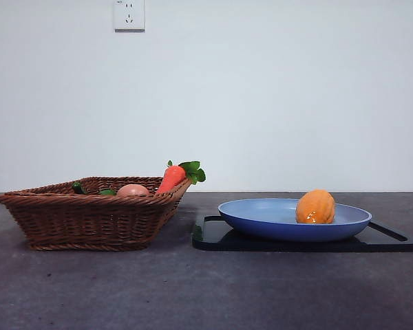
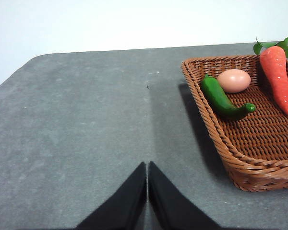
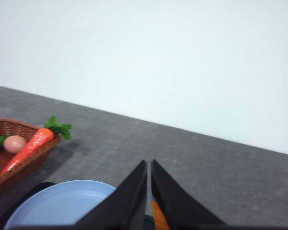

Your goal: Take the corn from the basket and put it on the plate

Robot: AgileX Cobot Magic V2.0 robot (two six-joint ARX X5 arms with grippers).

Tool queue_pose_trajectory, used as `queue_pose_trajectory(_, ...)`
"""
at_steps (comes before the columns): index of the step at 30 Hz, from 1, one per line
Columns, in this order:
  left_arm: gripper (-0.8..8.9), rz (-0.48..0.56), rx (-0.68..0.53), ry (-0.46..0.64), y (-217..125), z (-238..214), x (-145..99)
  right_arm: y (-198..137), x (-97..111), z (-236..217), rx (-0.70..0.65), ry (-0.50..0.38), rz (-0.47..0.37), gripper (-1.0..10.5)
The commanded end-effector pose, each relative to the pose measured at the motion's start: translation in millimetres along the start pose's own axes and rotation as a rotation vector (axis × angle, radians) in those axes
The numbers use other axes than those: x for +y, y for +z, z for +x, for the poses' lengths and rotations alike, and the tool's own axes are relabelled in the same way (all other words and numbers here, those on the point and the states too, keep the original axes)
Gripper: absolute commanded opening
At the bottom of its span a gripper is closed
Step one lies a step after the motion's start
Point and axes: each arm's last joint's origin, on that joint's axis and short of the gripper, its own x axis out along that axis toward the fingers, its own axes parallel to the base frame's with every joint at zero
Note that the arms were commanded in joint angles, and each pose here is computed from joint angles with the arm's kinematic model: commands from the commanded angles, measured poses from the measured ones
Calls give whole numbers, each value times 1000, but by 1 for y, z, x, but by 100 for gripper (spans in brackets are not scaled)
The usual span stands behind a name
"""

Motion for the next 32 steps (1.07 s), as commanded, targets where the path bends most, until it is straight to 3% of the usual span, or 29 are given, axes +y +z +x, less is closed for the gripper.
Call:
queue_pose_trajectory(1, 8, -7, 33, -2, -9, 2, 0, -24, 1, -10, -30, -60, 2, 2)
queue_pose_trajectory(5, 8, -7, 33, -2, -9, 2, 0, -54, 3, -21, -33, -135, 0, 2)
queue_pose_trajectory(12, 8, -7, 33, -2, -9, 2, 0, -84, 8, -28, -52, -139, -6, 2)
queue_pose_trajectory(32, 8, -7, 33, -2, -9, 2, 0, -114, 11, -30, 66, -130, 63, 2)
